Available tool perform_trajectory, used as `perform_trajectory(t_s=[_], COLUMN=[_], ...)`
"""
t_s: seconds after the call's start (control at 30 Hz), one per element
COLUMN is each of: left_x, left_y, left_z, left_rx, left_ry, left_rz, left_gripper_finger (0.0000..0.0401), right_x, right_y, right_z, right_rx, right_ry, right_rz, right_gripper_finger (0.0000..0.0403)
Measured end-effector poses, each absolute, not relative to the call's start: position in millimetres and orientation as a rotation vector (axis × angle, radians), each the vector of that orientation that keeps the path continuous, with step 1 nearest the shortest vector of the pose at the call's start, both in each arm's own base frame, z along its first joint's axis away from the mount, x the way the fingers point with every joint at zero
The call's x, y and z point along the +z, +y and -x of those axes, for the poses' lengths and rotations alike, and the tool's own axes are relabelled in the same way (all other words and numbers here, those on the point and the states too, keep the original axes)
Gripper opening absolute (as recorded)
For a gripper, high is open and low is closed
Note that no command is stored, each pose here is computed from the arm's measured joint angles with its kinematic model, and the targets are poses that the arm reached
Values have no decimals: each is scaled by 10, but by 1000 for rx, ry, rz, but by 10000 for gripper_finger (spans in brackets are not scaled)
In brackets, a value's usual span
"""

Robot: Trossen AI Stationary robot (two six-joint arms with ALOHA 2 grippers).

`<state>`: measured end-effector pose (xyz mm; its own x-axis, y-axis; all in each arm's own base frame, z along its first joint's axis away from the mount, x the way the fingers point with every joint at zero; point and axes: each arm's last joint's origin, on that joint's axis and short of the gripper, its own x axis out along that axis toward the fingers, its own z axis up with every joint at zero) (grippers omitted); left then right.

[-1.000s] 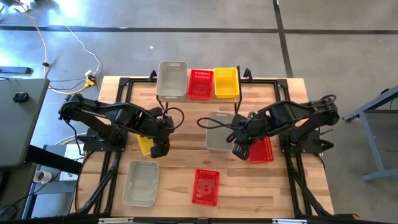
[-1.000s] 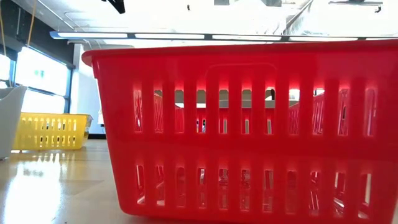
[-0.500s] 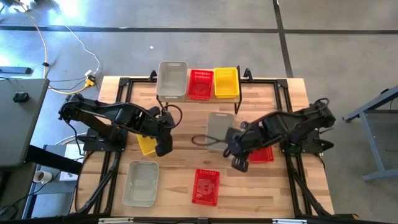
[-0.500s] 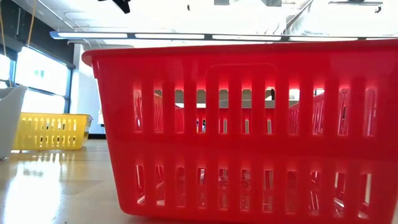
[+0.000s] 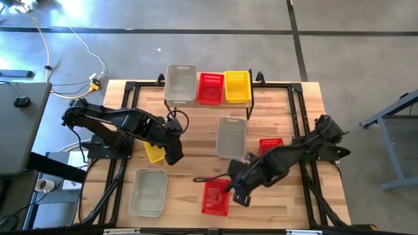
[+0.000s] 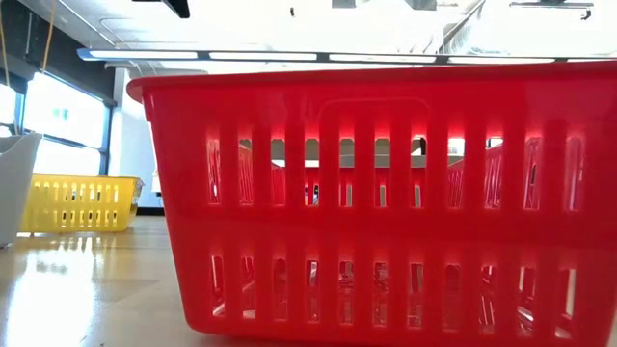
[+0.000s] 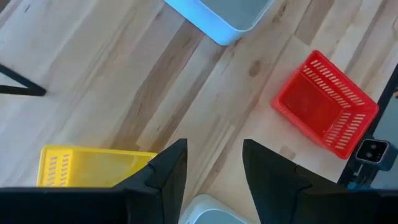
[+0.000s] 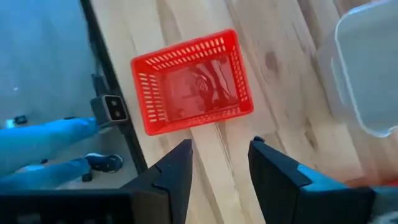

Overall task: Stack baskets on shelf by color
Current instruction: Stack the bottom red bin on top of the red bin on the shelf

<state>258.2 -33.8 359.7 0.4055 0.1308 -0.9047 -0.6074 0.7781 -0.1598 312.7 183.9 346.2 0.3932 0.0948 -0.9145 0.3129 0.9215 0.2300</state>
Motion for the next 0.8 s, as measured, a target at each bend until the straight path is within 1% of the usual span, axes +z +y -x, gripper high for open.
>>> perform_trajectory(t_s=[0.17,0.33,0.6,0.8], left_x=[3598,3602,3604,3605], left_y=[-341,-321,-315,-312], left_z=[-2581,-2582,-2583,-2583], left_rx=[488,533,544,537], left_ry=[1056,1027,1019,1020], left_rz=[478,429,406,375], left_gripper_finger=[145,145,145,145], right_x=[3223,3013,2816,2639], right_y=[1953,2014,2068,2144], right_z=[-3242,-3346,-3437,-3528], right_rx=[-264,-387,-572,-658], right_ry=[1195,1219,1205,1181], right_rz=[-457,-550,-734,-835], right_gripper_finger=[142,142,142,142])
